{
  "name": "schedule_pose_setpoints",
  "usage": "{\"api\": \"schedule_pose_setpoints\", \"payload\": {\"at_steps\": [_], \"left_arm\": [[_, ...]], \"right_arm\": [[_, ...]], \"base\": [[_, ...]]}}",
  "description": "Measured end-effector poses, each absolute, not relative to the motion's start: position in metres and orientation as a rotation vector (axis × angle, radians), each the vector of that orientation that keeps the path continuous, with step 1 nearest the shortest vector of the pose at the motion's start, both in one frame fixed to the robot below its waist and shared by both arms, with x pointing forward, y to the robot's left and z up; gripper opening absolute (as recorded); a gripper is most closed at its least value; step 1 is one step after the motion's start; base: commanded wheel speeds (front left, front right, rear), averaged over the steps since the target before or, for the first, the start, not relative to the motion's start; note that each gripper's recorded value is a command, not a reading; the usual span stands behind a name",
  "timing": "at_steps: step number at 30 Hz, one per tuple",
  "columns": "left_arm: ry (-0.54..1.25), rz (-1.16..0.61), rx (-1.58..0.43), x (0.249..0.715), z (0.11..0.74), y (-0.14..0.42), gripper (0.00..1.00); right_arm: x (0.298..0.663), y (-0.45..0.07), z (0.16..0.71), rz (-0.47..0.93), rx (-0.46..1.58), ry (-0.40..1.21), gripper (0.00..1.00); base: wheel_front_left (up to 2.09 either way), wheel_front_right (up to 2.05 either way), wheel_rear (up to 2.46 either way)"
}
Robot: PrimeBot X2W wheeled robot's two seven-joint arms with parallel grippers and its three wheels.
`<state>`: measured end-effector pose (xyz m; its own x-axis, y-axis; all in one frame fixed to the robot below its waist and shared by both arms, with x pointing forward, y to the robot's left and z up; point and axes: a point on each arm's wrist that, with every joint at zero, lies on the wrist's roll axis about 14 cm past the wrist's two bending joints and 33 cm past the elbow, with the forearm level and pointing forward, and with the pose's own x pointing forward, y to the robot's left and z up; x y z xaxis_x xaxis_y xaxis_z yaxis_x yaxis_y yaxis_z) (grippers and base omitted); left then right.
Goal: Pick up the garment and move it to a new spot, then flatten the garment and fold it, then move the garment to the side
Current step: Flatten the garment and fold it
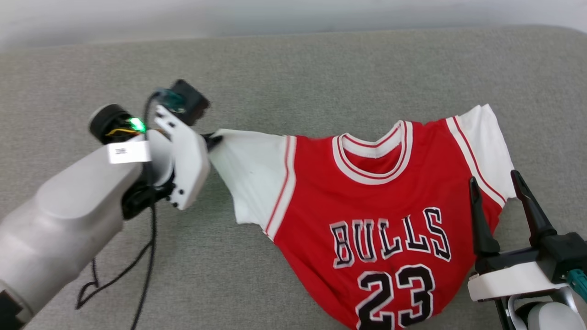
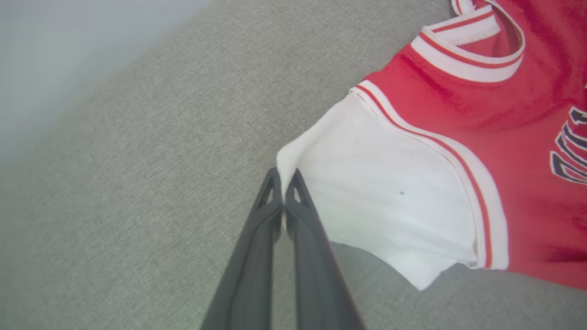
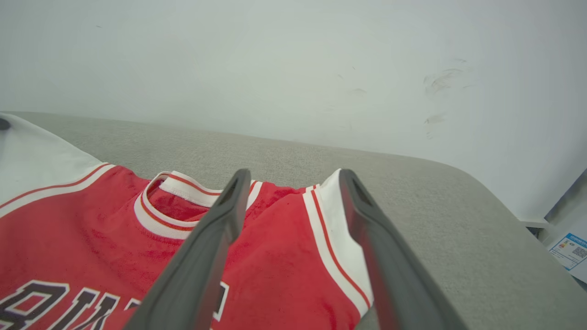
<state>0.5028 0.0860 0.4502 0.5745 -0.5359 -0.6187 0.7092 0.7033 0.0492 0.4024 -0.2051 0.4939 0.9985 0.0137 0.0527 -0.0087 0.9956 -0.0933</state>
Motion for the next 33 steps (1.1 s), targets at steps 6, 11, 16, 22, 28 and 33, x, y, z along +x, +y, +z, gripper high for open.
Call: {"api": "schedule_pose_setpoints", "payload": {"at_steps": [6, 11, 16, 22, 28, 33], "left_arm": [[0.58, -0.584, 0.248, 0.503, 0.46, 0.146, 0.0], [0.562, -0.459, 0.239, 0.502, 0.465, 0.191, 0.0], [0.543, -0.387, 0.225, 0.498, 0.471, 0.216, 0.0], [0.514, -0.37, 0.206, 0.493, 0.479, 0.219, 0.0], [0.48, -0.38, 0.202, 0.494, 0.484, 0.214, 0.0], [0.439, -0.392, 0.202, 0.504, 0.489, 0.209, 0.0]], "right_arm": [[0.4, -0.2, 0.494, 0.027, -0.083, -0.053, 1.0], [0.398, -0.204, 0.488, 0.018, -0.084, -0.035, 1.0], [0.399, -0.22, 0.488, 0.001, -0.118, -0.025, 1.0], [0.434, -0.233, 0.514, 0.048, -0.182, -0.012, 1.0], [0.483, -0.228, 0.532, 0.153, -0.243, 0.138, 1.0], [0.506, -0.225, 0.504, 0.227, -0.309, 0.442, 1.0]], "base": [[0.0, 0.0, 0.0], [0.0, 0.0, 0.0], [0.0, 0.0, 0.0], [0.0, 0.0, 0.0], [0.0, 0.0, 0.0], [0.0, 0.0, 0.0]]}}
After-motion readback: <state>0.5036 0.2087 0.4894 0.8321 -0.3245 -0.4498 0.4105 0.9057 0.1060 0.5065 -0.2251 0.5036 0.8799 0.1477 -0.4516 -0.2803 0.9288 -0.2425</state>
